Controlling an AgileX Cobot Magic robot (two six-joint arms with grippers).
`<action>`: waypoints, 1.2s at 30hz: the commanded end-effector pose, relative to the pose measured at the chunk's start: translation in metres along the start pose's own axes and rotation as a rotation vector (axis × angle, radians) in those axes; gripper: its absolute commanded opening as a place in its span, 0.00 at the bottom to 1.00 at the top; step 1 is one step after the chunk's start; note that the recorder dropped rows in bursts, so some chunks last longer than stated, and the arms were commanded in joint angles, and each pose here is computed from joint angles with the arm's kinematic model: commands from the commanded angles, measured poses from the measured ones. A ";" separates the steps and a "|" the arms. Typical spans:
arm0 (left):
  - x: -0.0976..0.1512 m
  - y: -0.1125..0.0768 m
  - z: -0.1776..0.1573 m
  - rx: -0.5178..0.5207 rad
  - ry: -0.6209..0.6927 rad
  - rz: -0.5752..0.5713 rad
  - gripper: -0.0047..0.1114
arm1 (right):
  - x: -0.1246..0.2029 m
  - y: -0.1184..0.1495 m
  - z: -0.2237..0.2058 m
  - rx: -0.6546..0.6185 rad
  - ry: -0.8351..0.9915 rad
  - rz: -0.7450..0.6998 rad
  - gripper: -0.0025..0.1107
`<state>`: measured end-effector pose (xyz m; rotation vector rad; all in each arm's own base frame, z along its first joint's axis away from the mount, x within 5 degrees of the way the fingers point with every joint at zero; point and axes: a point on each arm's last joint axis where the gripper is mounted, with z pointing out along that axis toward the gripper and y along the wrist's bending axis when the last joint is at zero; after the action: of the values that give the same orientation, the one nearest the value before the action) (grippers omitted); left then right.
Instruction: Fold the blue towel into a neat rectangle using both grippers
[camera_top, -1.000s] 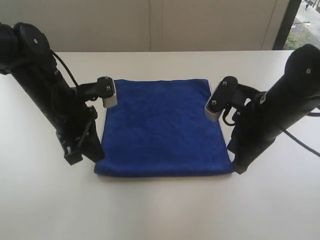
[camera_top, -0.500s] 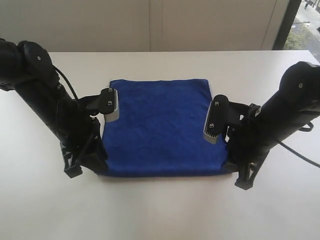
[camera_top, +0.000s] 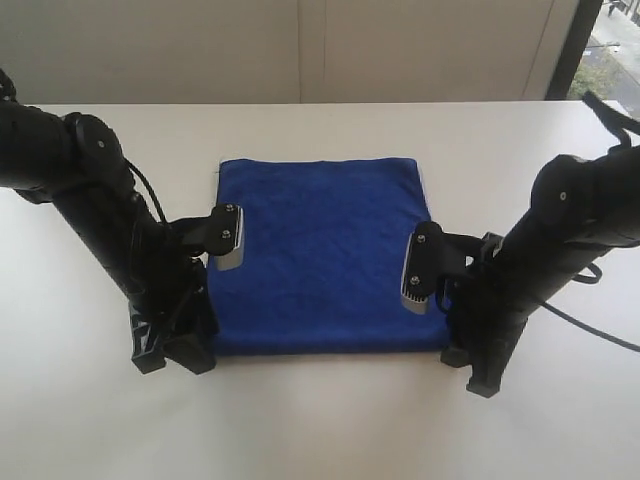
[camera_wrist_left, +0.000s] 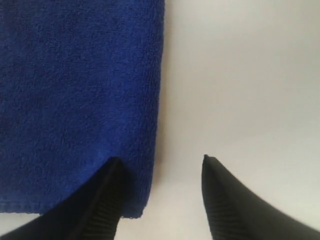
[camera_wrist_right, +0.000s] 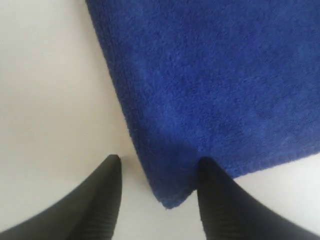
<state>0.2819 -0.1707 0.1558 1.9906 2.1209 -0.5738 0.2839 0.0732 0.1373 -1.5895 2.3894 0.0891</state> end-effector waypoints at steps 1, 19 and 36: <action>0.003 -0.001 0.010 0.048 0.000 -0.020 0.43 | 0.002 0.000 0.008 -0.006 0.008 -0.004 0.32; 0.004 -0.004 0.011 0.083 0.016 -0.014 0.04 | 0.002 0.001 0.008 -0.016 0.011 -0.003 0.02; 0.002 -0.002 0.002 0.019 0.014 0.029 0.47 | 0.002 0.000 0.008 -0.010 0.010 -0.002 0.02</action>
<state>0.2826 -0.1702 0.1512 2.0217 2.1073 -0.5650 0.2865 0.0734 0.1328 -1.5748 2.3898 0.0805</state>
